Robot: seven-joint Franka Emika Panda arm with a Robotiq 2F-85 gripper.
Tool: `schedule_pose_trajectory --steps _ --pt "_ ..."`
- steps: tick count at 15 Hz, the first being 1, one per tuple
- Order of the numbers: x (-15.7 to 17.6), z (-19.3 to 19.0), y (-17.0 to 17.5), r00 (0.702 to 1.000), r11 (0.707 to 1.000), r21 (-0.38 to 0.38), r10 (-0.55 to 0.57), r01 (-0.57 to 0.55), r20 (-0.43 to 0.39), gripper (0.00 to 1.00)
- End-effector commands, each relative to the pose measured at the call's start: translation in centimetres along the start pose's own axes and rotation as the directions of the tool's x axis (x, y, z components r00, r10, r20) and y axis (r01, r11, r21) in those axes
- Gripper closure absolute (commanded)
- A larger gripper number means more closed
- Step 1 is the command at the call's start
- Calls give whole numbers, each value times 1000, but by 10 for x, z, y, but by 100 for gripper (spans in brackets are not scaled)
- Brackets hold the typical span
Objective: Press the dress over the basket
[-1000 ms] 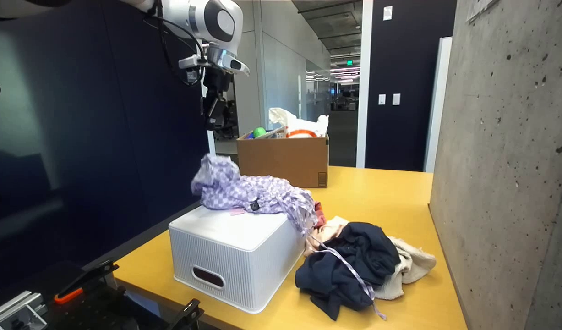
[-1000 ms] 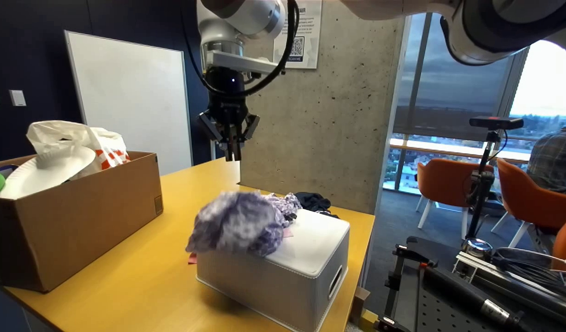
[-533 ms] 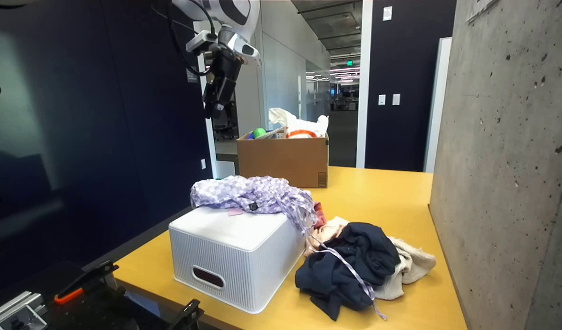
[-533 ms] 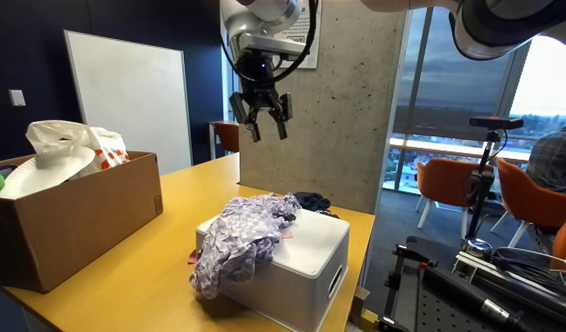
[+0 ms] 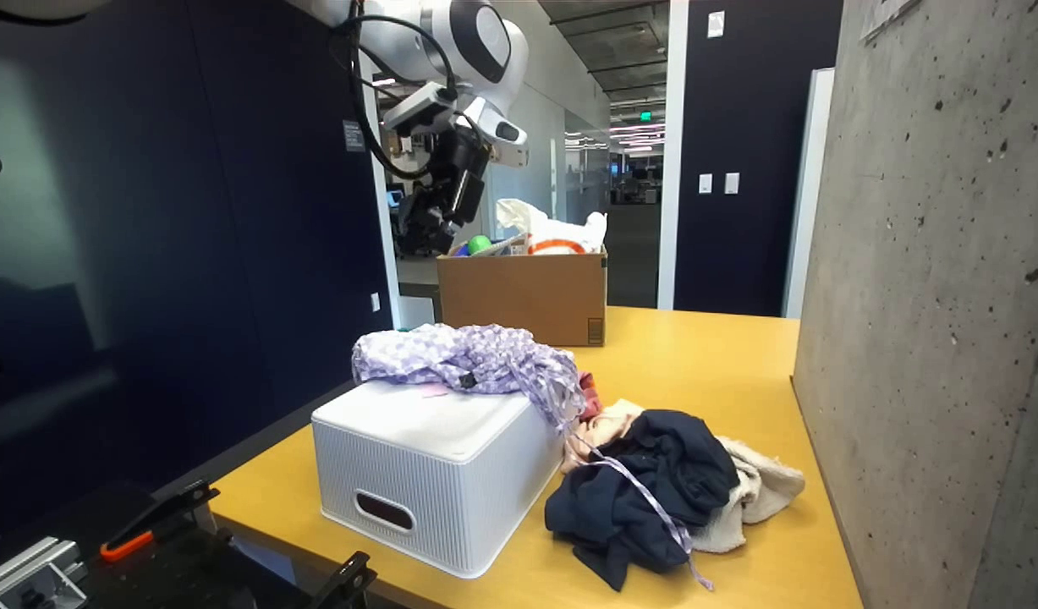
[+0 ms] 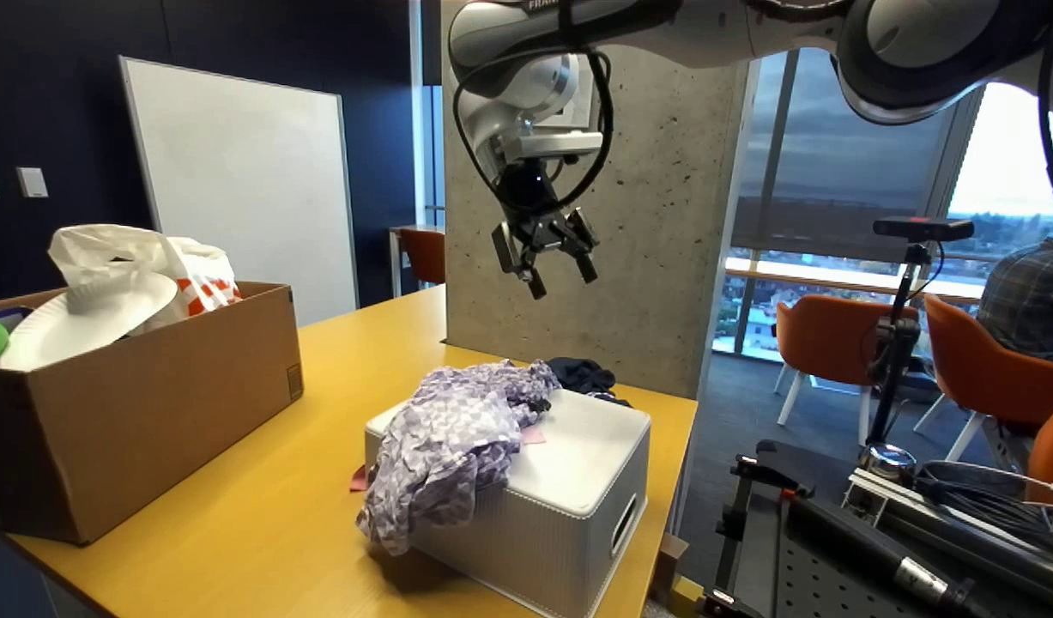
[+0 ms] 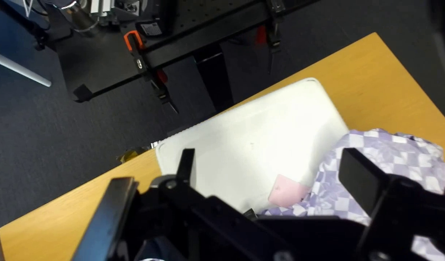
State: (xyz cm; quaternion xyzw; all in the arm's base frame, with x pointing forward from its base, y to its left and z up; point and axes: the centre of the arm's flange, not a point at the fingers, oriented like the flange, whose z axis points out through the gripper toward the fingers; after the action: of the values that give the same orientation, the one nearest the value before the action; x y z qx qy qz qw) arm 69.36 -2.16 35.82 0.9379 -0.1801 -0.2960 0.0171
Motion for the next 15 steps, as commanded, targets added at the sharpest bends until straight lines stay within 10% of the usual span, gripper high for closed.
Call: schedule_pose_trajectory --steps 1,11,15 --pt "5 7 1 1000 1000 -13 -6 6 11 0" --pt "-81 33 -57 982 995 -62 72 -84 -172 0" --pt "-104 47 -47 933 977 39 213 -211 -291 0"
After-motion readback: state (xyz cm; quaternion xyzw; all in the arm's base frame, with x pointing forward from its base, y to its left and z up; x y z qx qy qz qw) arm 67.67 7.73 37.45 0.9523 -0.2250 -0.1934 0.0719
